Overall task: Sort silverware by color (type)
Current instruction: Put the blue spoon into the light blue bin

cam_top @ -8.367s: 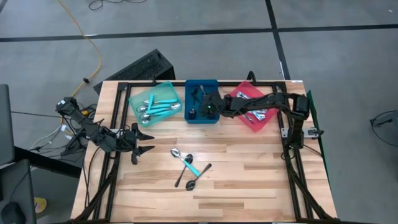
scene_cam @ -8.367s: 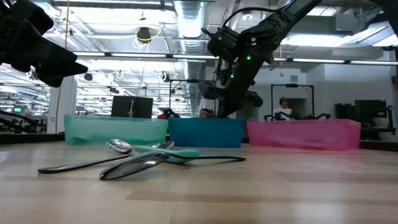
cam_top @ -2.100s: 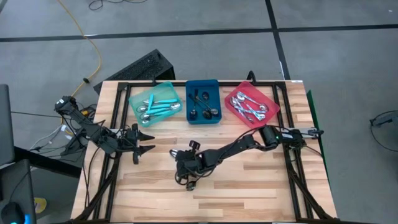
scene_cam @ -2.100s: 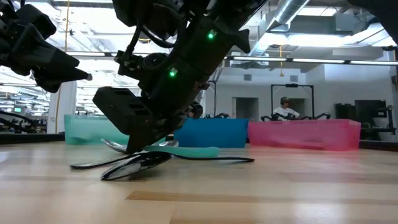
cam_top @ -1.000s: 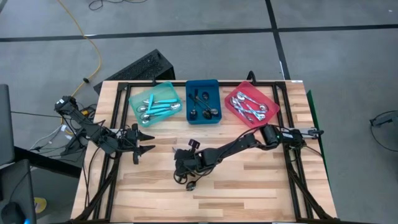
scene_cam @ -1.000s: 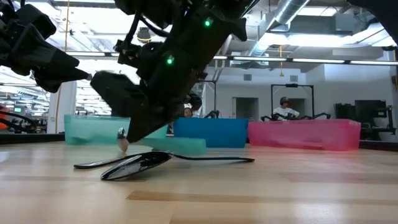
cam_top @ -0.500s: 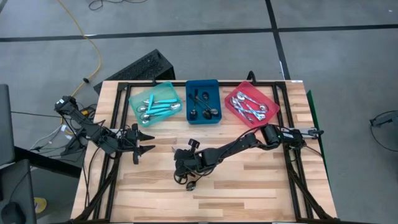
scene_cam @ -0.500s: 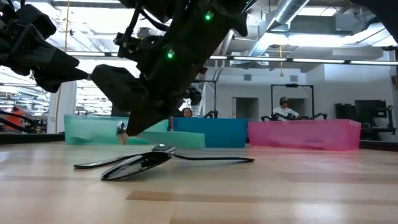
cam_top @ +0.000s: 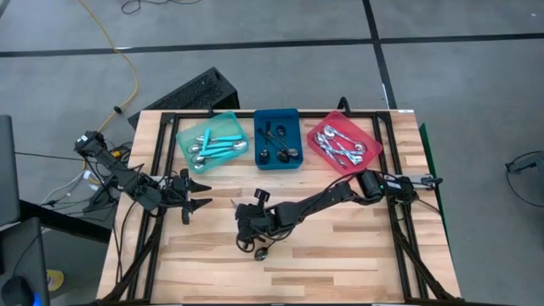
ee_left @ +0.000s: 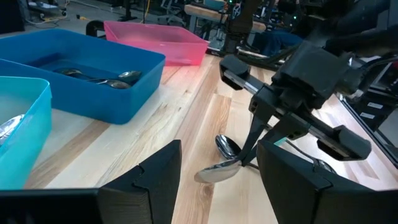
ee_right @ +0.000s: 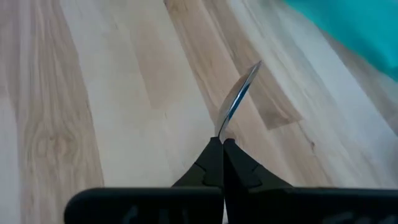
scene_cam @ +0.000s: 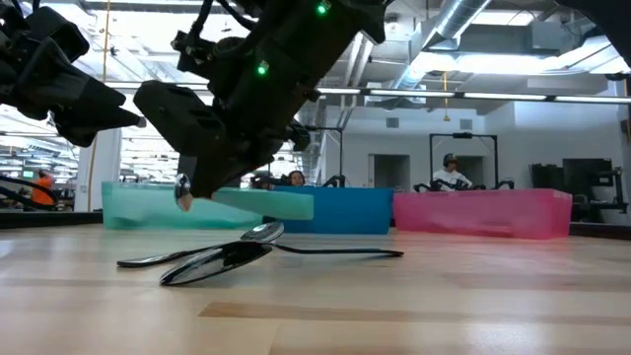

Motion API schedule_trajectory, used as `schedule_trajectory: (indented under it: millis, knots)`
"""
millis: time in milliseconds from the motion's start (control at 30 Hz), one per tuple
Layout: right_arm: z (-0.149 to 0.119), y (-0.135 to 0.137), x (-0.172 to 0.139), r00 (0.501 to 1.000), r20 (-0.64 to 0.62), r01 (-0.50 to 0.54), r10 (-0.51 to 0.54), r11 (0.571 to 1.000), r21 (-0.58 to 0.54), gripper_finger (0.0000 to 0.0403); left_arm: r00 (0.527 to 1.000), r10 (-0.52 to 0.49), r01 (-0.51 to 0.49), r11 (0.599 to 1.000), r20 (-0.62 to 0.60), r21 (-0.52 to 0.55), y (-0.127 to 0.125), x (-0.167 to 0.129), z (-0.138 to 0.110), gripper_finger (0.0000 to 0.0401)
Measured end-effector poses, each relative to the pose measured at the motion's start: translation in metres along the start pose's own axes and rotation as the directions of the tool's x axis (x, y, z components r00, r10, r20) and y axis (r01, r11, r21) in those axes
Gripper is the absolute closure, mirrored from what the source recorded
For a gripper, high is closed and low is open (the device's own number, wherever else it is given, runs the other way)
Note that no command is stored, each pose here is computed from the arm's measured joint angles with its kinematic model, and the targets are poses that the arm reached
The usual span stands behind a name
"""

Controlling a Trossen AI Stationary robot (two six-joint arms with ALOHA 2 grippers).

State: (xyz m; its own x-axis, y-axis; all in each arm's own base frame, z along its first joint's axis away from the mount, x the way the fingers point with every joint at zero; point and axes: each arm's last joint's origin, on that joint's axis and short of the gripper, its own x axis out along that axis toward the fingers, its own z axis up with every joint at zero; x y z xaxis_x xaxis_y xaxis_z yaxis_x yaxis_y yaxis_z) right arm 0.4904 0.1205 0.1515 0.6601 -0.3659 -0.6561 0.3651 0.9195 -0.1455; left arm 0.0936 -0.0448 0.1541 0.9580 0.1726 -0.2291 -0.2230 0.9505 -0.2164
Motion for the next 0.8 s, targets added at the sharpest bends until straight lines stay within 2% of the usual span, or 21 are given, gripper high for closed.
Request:
schedule_trajectory:
  millis: [367, 800]
  knots:
    - [0.0, -0.01, 0.008, 0.997, -0.066, -0.049, 0.049, 0.999, -0.002, 0.037, 1.0, 0.0, 0.0, 1.0, 0.0, -0.001, 0.0, 0.0, 0.0, 0.0207]
    - [0.001, -0.019, 0.014, 0.977, -0.14, -0.156, 0.16, 0.987, 0.041, 0.0288, 1.0, 0.0, 0.0, 1.0, 0.0, -0.001, 0.0, 0.0, 0.0, 0.0207]
